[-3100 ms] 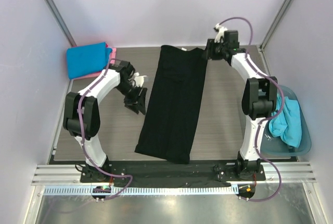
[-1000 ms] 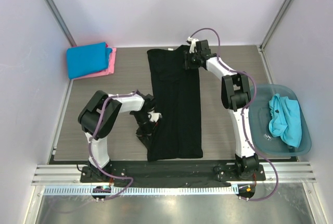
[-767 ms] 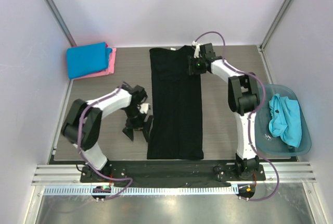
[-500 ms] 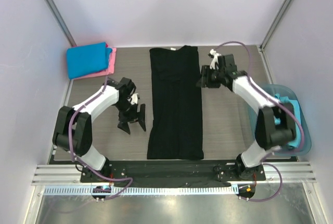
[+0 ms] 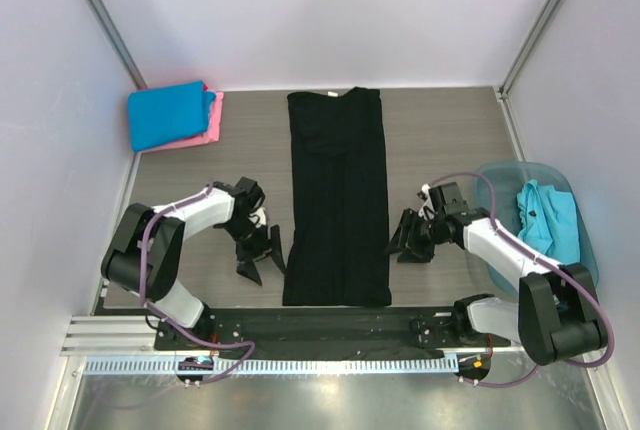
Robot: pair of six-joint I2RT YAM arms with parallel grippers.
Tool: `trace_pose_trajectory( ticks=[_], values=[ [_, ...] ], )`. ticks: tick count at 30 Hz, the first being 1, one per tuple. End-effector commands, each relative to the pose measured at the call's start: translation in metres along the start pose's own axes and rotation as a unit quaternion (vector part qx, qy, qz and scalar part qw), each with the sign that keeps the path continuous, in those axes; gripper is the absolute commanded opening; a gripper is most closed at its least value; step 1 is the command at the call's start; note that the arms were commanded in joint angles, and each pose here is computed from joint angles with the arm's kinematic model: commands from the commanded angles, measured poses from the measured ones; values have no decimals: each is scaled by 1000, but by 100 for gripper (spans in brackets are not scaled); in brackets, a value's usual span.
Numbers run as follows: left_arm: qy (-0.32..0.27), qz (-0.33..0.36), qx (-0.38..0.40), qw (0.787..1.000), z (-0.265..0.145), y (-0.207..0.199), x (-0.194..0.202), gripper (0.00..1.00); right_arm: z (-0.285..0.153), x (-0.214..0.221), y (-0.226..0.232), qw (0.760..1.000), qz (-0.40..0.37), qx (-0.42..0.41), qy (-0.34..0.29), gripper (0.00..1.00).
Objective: Fold and stack the t-shirts
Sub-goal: Fold the tshirt
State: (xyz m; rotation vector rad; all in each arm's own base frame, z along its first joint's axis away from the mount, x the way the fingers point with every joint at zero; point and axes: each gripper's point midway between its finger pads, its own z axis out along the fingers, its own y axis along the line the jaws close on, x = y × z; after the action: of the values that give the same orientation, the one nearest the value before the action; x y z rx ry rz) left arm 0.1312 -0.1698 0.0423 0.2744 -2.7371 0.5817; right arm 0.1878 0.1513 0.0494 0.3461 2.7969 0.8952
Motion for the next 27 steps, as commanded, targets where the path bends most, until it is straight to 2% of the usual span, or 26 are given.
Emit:
trace_pose_trajectory(
  ticks=[1, 7, 15, 18, 25, 27],
  values=[
    [-26, 1, 42, 999, 5, -20, -6, 68, -4, 25, -9, 999, 38, 14, 27, 53],
    [-20, -8, 36, 999, 25, -13, 3, 67, -1, 55, -24, 993, 49, 73, 80, 52],
    [-26, -18, 42, 999, 40, -20, 0, 63, 11, 80, -21, 990, 44, 68, 116, 50],
    [-22, -16, 40, 999, 45, -22, 3, 59, 13, 85, -19, 989, 39, 68, 123, 49],
    [-13, -18, 31, 999, 52, -24, 3, 43, 22, 88, -12, 990, 41, 46, 131, 49],
    [-10, -21, 29, 999, 53, -24, 3, 41, 20, 88, -10, 990, 40, 42, 129, 49]
  ],
)
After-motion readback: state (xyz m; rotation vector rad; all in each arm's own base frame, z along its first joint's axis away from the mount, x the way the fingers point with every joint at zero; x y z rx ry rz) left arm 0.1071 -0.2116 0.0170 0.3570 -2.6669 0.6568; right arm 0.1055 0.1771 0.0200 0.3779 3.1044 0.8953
